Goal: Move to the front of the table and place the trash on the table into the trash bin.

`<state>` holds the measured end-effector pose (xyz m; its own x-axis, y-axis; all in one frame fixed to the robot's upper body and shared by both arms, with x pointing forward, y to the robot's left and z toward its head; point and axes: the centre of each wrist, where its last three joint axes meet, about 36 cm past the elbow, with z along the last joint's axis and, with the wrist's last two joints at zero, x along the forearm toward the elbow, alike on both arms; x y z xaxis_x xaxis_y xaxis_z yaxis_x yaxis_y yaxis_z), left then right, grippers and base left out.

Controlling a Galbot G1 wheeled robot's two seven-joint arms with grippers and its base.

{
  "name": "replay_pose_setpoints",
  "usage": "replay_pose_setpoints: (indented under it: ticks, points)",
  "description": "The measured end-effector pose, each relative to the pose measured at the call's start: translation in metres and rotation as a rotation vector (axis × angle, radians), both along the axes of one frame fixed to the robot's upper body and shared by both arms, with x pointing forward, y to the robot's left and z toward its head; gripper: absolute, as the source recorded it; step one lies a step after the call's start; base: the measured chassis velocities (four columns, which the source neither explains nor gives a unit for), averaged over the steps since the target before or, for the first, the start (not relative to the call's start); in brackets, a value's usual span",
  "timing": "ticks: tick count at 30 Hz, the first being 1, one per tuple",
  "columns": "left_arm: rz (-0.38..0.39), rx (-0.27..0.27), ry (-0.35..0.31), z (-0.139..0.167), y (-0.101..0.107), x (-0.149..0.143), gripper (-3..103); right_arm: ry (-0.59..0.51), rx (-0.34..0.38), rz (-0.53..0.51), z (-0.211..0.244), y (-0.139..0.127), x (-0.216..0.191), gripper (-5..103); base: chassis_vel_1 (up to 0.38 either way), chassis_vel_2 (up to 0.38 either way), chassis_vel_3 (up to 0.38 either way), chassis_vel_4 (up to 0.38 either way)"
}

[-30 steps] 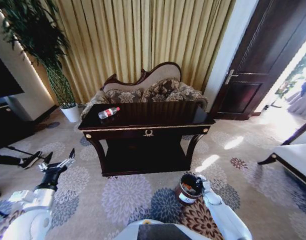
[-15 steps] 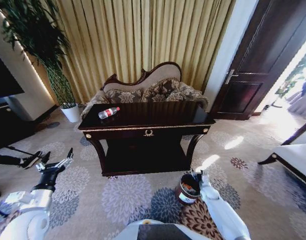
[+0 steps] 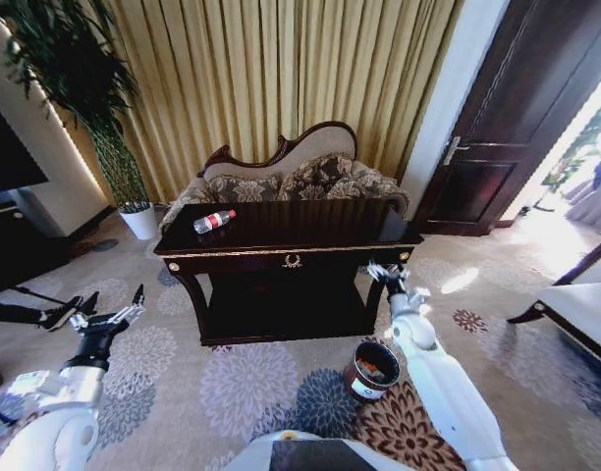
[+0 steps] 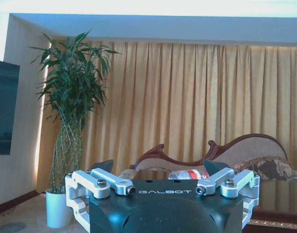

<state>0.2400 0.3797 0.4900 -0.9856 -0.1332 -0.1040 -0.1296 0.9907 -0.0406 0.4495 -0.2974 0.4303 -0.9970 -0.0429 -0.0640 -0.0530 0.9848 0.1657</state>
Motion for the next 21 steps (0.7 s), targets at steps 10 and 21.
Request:
replay_pose_setpoints:
  ticks: [10,21]
  points:
    - [0.008,0.007,-0.006,0.016,0.000,-0.002,100,0.009,-0.029,0.097,0.028,0.019,-0.004,100,0.000,0.000,0.000,0.000]
    - [0.010,0.010,0.008,0.019,-0.002,0.001,100,0.034,-0.033,0.103,0.029,0.021,-0.007,100,-0.040,0.038,0.036,-0.038]
